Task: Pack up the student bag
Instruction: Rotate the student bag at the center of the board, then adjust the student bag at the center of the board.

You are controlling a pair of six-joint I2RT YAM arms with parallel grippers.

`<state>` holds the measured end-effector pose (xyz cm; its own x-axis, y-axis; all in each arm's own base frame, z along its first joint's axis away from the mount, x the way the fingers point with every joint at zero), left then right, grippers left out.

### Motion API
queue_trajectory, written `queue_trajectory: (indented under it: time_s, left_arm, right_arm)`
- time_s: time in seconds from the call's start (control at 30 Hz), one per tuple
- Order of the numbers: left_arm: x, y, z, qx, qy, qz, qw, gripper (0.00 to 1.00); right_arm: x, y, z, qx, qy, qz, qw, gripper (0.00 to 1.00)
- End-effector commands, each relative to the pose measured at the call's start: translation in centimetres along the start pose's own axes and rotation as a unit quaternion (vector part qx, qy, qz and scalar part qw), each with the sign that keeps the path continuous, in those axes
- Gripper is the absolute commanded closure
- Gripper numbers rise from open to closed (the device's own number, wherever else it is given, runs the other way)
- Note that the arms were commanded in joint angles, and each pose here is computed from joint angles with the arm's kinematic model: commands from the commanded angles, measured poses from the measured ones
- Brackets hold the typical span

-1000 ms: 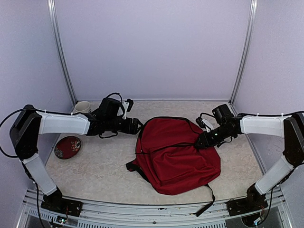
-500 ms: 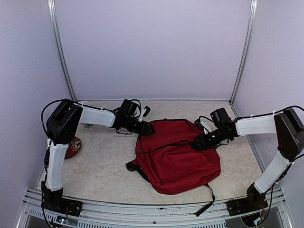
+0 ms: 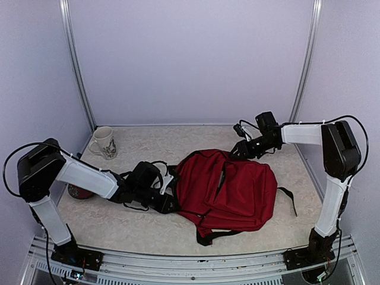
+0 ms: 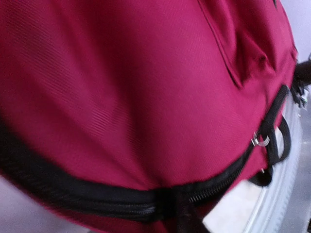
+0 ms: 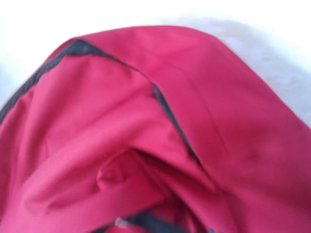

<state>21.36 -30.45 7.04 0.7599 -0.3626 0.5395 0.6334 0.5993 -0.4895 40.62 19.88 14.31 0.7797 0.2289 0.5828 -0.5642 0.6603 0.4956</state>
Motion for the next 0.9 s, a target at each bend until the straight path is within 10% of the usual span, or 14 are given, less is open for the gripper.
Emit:
queue_trajectory:
  time_s: [0.0,0.13,0.33,0.57,0.87]
  left_arm:
    - [-2.9,-5.0,0.7,-0.052,0.063,-0.043,0.996,0.53]
    - [1.4,-5.8,4.3,-0.069,0.03,-0.088,0.993,0.23]
    - [12.6,-1.7,9.1,-0.046,-0.104,-0.102,0.988,0.1]
    - [22.6,6.0,1.9,-0.007,-0.138,0.009,0.99,0.33]
    - [25.6,8.3,-8.9,-0.001,-0.097,-0.014,0.995,0.01]
  right_arm:
    - [-0.1,2.7,2.9,0.048,0.015,0.025,0.998,0.55]
    - [0.6,3.0,5.2,0.025,-0.015,-0.012,1.0,0.58]
    - [1.3,3.0,3.6,0.047,-0.081,-0.144,0.985,0.75]
    - [-2.6,2.1,1.1,0.051,-0.081,-0.267,0.959,0.73]
    - [-5.2,-0.4,-2.3,0.075,-0.079,-0.341,0.934,0.62]
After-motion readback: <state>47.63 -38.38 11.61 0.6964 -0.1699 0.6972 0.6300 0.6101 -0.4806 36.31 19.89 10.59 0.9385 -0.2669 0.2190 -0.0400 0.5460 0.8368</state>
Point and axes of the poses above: each gripper's point midway between its finger pads, its own z axis back along the fingers, its own y axis along the line the jaws close on, x = y × z, the point moved 6 cm from there along z, back along the fingers
